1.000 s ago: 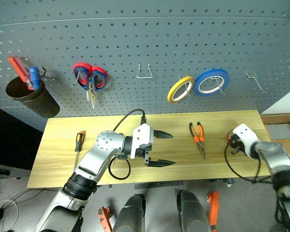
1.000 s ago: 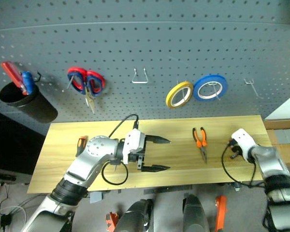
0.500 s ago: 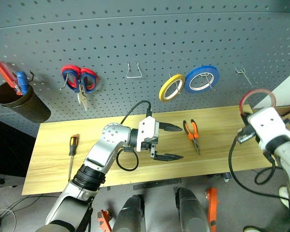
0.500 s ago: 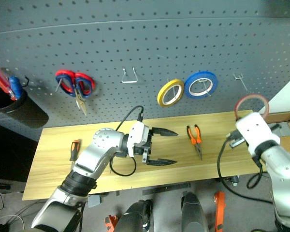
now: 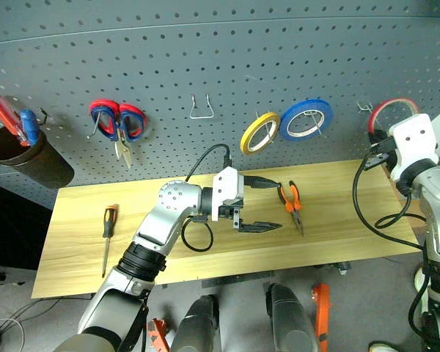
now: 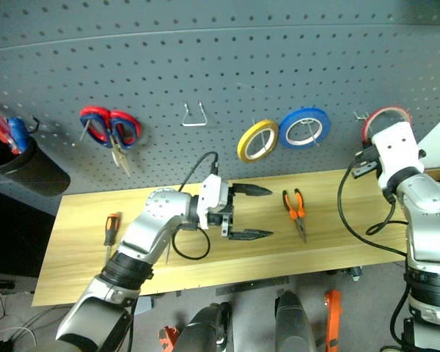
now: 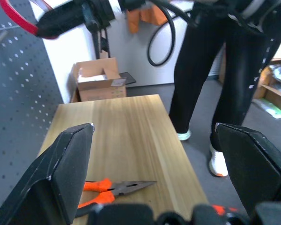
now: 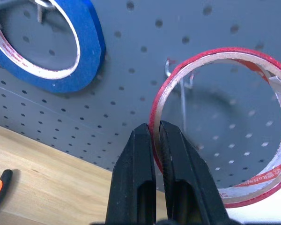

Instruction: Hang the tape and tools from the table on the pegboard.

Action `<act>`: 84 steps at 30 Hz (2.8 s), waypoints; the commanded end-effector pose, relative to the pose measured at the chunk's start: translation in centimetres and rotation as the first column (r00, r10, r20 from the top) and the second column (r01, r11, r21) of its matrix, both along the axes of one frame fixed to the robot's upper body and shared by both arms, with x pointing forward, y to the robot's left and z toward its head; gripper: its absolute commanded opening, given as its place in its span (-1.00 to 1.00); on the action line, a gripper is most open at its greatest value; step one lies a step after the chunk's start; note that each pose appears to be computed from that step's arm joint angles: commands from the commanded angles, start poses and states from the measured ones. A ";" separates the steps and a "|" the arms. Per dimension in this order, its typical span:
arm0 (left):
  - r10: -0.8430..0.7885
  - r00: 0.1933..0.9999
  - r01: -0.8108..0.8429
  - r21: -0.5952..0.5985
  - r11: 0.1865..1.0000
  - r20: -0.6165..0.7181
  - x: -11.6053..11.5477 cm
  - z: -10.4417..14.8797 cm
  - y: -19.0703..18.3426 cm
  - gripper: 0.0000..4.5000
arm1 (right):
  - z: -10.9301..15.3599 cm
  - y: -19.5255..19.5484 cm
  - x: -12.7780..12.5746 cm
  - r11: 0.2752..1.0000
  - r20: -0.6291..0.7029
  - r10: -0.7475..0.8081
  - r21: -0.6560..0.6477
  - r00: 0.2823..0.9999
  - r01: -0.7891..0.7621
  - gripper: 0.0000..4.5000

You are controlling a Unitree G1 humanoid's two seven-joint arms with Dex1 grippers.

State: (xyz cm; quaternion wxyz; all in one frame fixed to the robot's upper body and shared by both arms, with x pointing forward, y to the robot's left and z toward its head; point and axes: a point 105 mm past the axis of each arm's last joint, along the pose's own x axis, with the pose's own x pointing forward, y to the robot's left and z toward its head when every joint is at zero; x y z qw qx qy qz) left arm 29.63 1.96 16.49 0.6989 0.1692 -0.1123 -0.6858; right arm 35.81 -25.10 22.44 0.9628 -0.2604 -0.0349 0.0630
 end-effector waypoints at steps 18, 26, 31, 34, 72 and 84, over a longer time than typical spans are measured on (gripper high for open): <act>0.185 0.981 -0.189 0.099 0.977 0.053 1.3 -2.2 5.5 1.00 | -5.1 3.0 -2.5 0.992 -0.079 -0.023 0.121 0.997 0.032 0.67; 0.302 0.950 -0.312 0.258 0.914 0.078 2.3 -4.2 11.2 1.00 | -10.3 6.9 -3.3 0.964 -0.391 -0.028 0.233 0.920 0.129 1.00; 0.310 0.947 -0.321 0.295 0.900 0.086 2.4 -4.6 12.1 1.00 | -13.1 9.1 -2.0 0.964 -0.506 -0.026 0.216 0.862 0.157 1.00; 0.305 0.949 -0.316 0.294 0.902 0.084 2.3 -4.6 11.9 1.00 | -13.9 10.3 -1.0 0.959 -0.526 0.002 0.242 0.851 0.147 1.00; 0.326 0.941 -0.338 0.246 0.908 0.089 2.4 -4.8 10.8 1.00 | -20.7 12.0 3.5 0.957 -0.663 0.013 0.226 0.748 0.184 0.83; 0.386 0.922 -0.385 0.201 0.901 0.035 1.9 -4.7 11.7 1.00 | -19.5 12.0 3.2 0.960 -0.605 0.011 0.229 0.796 0.161 0.13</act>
